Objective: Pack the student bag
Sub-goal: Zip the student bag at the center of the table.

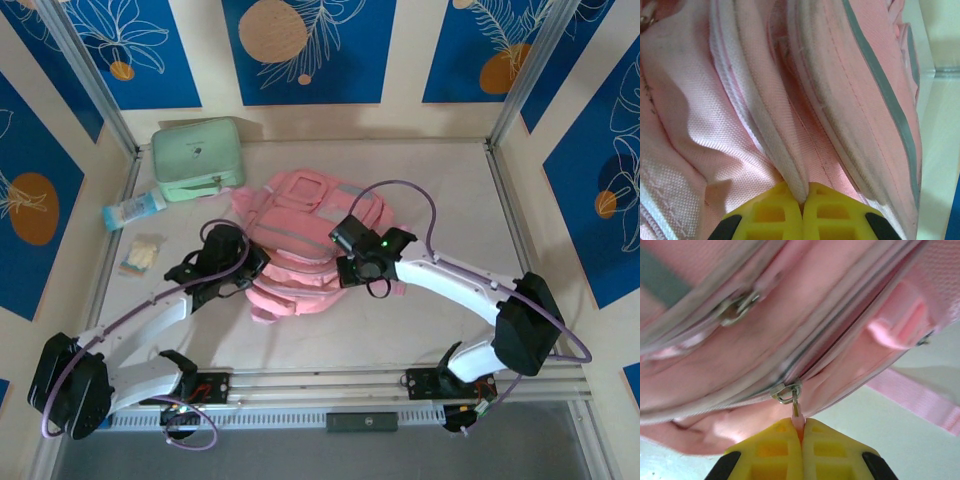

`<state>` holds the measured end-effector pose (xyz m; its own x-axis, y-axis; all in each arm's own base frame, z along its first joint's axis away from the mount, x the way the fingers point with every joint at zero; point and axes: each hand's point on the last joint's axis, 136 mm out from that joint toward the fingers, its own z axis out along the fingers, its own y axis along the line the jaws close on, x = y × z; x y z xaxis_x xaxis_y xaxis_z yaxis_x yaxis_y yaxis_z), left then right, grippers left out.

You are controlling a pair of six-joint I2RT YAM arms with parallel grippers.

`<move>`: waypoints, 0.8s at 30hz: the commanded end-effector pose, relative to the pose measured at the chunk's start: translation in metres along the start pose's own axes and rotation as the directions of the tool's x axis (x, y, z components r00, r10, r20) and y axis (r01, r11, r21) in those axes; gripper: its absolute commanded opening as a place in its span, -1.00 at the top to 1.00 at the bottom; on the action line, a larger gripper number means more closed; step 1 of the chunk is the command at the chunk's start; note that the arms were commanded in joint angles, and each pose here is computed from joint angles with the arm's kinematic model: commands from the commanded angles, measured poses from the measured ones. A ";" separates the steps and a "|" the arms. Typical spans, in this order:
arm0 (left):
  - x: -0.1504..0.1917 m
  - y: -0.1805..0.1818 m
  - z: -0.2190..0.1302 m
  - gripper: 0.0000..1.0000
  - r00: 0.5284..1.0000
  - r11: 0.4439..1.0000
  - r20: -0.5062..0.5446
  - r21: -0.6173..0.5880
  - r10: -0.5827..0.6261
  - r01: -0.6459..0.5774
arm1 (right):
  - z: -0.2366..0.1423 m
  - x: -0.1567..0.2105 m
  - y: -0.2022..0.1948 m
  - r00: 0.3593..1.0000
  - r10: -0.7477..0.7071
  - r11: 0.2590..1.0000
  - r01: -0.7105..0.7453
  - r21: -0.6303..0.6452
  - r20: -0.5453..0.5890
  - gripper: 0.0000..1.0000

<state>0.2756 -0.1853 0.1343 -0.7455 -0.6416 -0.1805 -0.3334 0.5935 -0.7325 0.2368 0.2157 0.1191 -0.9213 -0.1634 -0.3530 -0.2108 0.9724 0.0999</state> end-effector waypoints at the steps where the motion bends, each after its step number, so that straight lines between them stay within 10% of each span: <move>1: -0.017 0.006 -0.009 1.00 0.996 0.995 0.026 -0.046 0.086 -0.085 | -0.007 -0.001 -0.053 0.999 0.035 0.983 -0.028 0.184 -0.034 1.00; 19: -0.014 -0.004 -0.006 1.00 0.978 0.979 -0.061 -0.033 0.200 -0.202 | 0.002 -0.074 -0.060 0.995 0.095 0.995 -0.096 0.027 0.029 1.00; 24: -0.004 -0.028 -0.019 0.50 0.967 0.968 -0.080 0.100 0.241 -0.232 | -0.024 -0.058 -0.036 0.993 0.115 0.985 -0.115 -0.126 -0.008 0.61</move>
<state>0.2780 -0.1826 0.1374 -0.8413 -0.4803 -0.2481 -0.1997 0.7025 -0.6831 0.3078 0.1806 0.1336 -0.9391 -0.0583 -0.3386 -0.1212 0.9784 0.1678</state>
